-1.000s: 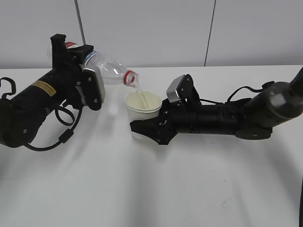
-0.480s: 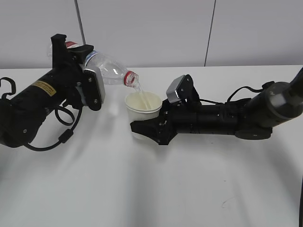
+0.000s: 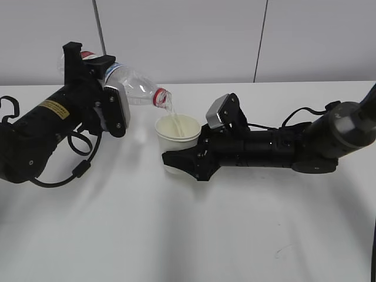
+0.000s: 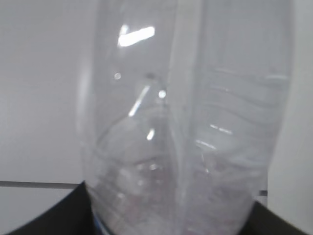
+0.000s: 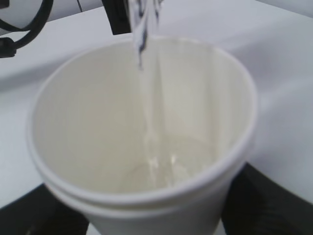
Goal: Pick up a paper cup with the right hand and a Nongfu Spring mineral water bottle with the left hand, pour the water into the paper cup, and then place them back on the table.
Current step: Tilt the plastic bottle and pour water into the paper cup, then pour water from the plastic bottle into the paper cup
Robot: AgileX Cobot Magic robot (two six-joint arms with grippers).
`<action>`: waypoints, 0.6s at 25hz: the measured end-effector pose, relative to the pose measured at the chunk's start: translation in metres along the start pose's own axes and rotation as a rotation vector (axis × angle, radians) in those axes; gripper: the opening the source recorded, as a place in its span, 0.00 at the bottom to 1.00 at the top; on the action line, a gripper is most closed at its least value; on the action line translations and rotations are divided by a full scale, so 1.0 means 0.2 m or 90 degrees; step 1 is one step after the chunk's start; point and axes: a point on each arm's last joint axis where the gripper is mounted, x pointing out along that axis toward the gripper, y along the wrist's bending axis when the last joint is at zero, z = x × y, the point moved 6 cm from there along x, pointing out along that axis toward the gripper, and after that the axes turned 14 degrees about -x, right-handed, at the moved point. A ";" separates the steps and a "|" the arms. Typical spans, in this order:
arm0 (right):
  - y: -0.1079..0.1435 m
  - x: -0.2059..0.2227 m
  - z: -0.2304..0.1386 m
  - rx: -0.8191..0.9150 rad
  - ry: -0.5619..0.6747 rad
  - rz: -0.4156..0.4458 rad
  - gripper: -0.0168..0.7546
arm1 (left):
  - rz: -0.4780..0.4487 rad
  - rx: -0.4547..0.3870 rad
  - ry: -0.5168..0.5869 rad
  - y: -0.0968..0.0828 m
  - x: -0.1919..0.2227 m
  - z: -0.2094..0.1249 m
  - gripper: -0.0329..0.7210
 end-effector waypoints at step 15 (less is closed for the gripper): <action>0.00 0.00 0.00 0.000 0.001 0.000 0.70 | 0.006 -0.005 0.009 0.01 0.00 -0.01 0.51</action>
